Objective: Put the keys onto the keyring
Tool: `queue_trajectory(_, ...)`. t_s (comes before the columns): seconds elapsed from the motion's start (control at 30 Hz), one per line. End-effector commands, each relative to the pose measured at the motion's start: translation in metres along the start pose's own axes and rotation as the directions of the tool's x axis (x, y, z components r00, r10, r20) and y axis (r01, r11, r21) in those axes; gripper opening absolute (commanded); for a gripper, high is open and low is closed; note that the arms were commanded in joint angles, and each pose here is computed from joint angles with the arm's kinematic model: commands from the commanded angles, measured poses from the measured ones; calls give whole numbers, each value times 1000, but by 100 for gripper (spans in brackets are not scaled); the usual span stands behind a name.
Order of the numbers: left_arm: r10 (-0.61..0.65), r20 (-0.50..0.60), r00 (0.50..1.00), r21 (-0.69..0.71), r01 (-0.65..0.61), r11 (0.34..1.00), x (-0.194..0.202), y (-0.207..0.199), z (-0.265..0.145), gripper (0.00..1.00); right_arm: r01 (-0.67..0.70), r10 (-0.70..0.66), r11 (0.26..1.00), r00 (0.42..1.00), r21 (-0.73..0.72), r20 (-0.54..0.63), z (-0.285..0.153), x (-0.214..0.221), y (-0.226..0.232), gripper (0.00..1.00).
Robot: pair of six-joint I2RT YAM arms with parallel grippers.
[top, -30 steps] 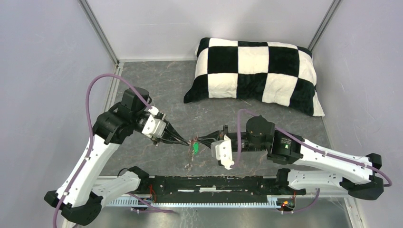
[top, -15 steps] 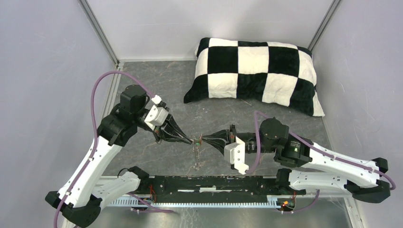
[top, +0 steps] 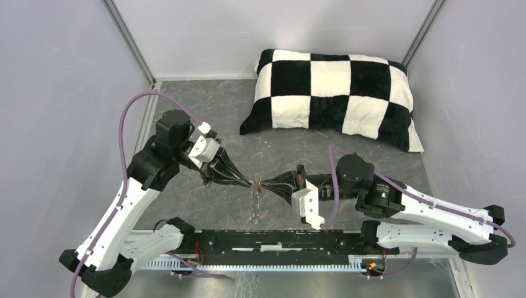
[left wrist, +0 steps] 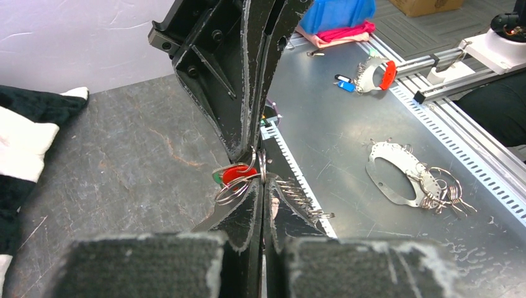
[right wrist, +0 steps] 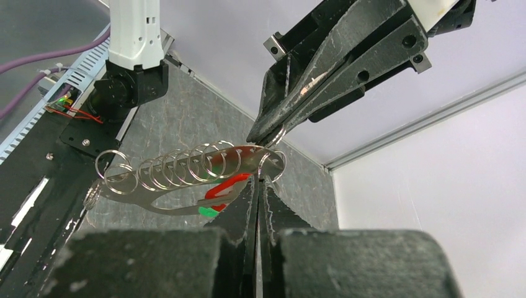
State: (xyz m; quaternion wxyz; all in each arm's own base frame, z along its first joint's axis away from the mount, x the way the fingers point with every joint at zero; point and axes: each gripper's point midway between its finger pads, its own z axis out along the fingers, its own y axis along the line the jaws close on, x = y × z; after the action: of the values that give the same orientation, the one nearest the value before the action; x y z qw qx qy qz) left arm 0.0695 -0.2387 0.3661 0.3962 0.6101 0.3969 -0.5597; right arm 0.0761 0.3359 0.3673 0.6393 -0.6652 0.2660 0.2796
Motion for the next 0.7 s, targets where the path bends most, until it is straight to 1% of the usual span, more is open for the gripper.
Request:
queue_trajectory(0.0,20,7,1000,-6,-20,1000,-5,-1,-1,2,30,-33,999,995,39,93,0,-29,-17,1)
queue_trajectory(0.67,76,-4,997,-51,-76,996,-10,-2,-3,2,9,-14,999,992,43,129,4,-43,-24,0)
